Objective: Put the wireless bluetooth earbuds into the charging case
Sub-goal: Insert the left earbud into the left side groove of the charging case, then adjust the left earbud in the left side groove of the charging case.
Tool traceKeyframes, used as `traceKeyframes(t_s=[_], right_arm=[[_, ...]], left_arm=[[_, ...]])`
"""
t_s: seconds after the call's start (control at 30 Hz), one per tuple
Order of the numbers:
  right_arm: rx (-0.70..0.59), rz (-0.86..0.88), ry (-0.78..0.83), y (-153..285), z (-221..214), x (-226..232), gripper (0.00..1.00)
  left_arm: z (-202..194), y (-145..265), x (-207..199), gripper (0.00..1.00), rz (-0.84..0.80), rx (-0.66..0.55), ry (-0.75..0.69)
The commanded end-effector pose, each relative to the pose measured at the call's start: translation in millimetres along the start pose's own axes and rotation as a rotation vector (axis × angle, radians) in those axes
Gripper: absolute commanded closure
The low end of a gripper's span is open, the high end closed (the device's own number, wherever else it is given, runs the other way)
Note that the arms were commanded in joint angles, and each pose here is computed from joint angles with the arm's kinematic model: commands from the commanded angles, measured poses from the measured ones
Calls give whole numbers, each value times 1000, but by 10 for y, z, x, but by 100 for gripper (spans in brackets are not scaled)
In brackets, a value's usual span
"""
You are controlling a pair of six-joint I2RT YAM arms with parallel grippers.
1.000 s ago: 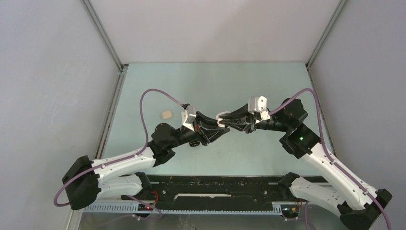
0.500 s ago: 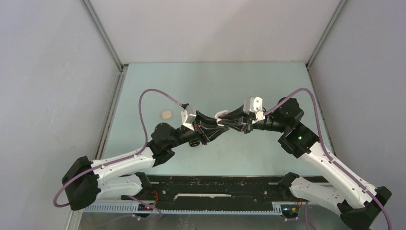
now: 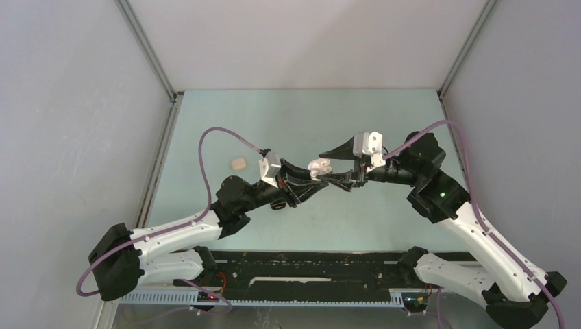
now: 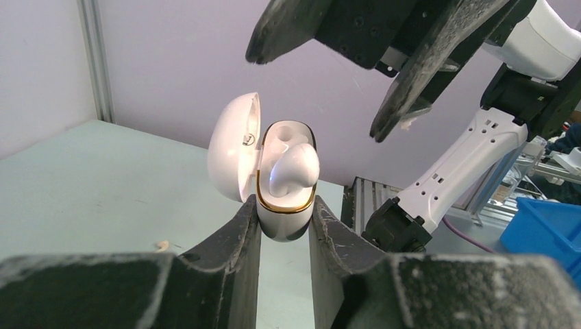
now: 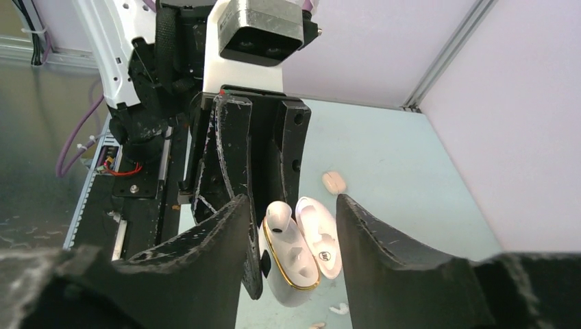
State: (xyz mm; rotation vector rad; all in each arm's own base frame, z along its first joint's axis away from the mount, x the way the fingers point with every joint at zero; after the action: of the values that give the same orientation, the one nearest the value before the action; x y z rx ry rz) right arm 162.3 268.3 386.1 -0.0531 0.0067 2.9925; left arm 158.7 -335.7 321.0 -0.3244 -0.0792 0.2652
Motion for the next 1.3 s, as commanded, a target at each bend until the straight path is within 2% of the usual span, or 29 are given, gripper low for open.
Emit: traceKeyframes(t_s=[0.0,0.13,0.27,0.43,0.57,0.8,1.27], right_arm=[[-13,7,28,103,178,65,44],[26,7,22,125,173,68,26],[148,-12,-59,148,29,-17,20],[277,48,-181,172,-82,18,15],[353,67,-254,158,-240,21,14],[430,91,-286,173,-453,39,14],[468,53,-344,109,-650,-129,18]], left_arm=[[137,-15,8,100,3,-53,-39],[112,-8,13,100,5,-39,-42],[42,-6,10,100,6,3,-66],[-119,3,18,100,16,96,-149],[-167,0,-8,100,7,117,-167],[-186,-23,-64,100,-17,125,-169],[-209,-14,-125,100,-36,142,-195]])
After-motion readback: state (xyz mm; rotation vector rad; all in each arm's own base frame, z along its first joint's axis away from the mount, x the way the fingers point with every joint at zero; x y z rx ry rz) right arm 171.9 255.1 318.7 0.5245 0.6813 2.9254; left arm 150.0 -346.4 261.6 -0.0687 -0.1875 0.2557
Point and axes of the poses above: each gripper's point midway between its finger pads, its own y axis back along the fingers, its own x axis along the line the jaws close on, z = x × y, the point moved 1 cm from there along y, back along the fingers, and after that the axes turned 13 degrees about -y, right-handed, at the moved point
